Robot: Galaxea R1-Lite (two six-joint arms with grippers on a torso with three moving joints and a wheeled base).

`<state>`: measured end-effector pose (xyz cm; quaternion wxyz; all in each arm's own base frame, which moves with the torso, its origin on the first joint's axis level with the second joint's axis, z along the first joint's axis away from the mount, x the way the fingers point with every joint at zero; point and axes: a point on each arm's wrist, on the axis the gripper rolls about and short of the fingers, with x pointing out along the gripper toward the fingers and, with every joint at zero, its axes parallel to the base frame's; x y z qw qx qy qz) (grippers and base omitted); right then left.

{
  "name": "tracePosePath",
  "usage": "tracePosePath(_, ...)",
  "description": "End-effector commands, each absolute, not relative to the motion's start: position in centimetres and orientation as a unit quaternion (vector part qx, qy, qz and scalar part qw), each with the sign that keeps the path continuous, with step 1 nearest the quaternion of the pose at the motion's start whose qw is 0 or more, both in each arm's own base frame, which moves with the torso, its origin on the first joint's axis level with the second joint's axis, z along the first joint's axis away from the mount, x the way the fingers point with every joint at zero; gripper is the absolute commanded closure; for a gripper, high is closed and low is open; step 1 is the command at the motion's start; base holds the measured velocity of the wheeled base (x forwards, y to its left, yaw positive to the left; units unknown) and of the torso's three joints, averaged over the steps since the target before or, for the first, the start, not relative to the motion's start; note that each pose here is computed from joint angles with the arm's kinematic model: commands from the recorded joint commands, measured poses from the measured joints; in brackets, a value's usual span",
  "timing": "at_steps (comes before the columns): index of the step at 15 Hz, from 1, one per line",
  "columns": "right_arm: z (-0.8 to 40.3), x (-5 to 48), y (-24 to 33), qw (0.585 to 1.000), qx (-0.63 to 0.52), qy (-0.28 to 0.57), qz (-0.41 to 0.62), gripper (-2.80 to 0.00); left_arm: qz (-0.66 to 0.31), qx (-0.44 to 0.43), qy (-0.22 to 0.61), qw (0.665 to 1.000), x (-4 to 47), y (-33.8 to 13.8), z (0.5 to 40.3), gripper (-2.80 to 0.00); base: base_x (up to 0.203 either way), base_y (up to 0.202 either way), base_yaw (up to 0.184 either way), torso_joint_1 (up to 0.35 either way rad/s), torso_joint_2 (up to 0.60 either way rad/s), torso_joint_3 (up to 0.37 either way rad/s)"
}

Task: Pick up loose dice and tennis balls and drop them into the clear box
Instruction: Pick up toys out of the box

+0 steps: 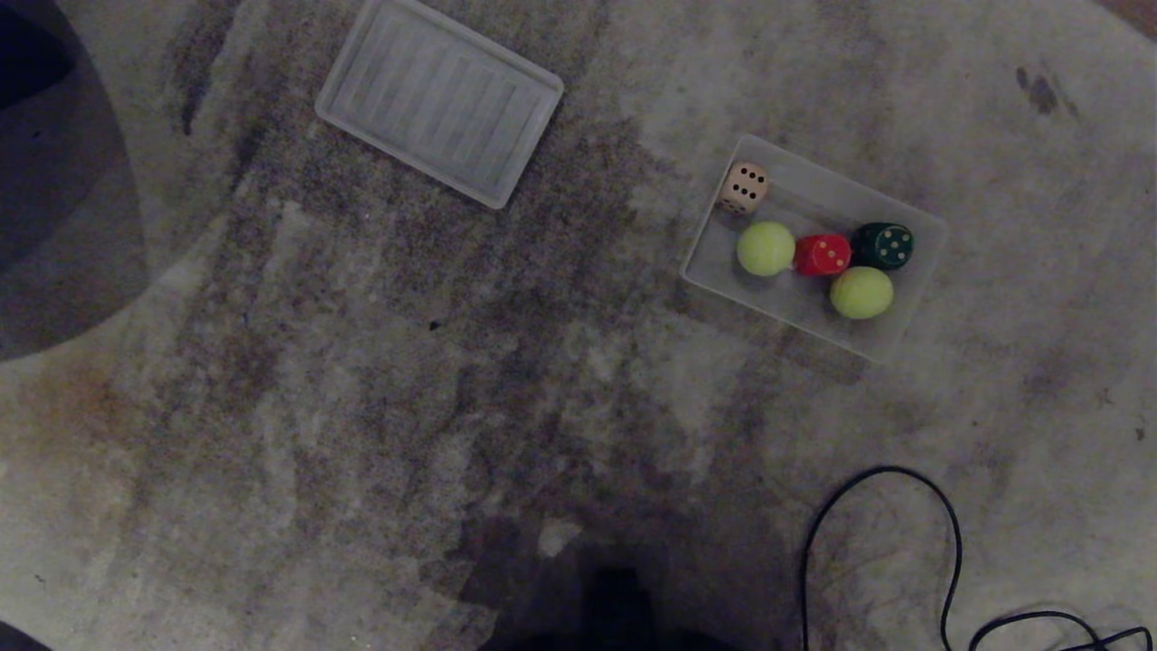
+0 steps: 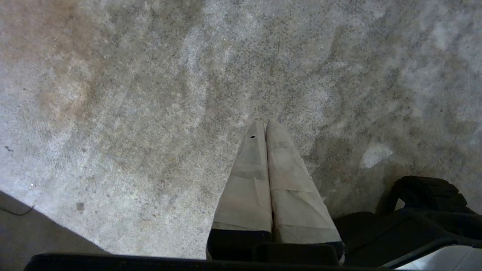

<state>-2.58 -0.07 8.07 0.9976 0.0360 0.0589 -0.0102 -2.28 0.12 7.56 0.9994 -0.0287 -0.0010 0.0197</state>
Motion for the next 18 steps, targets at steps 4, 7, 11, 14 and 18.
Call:
tracePosePath(4,7.59,-2.53,-0.03,1.000,0.014,0.026,0.002,0.00,0.020,-0.029,0.000,0.999,-2.26,0.12,7.52,0.00,0.000,0.000,0.000,0.000,0.00,0.000)
tracePosePath(7,7.61,-2.53,-0.02,1.000,0.011,0.025,0.003,0.00,0.020,-0.029,0.000,0.999,-2.26,0.12,7.52,0.00,0.000,0.000,0.000,0.000,0.00,0.000)
tracePosePath(11,7.58,-2.51,-0.03,1.000,0.010,0.023,0.002,0.00,0.018,-0.022,0.001,1.000,-2.26,0.11,7.51,0.00,0.000,0.000,0.000,0.000,0.00,0.000)
tracePosePath(14,7.58,-2.52,-0.03,1.000,0.009,0.023,0.002,0.00,0.018,-0.021,0.001,1.000,-2.26,0.11,7.51,0.00,0.000,0.000,0.000,0.000,0.00,0.000)
tracePosePath(18,7.58,-2.52,-0.02,1.000,0.003,0.023,0.004,0.00,0.020,-0.025,0.001,0.999,-2.26,0.12,7.51,0.00,0.000,0.000,0.000,0.000,0.00,0.000)
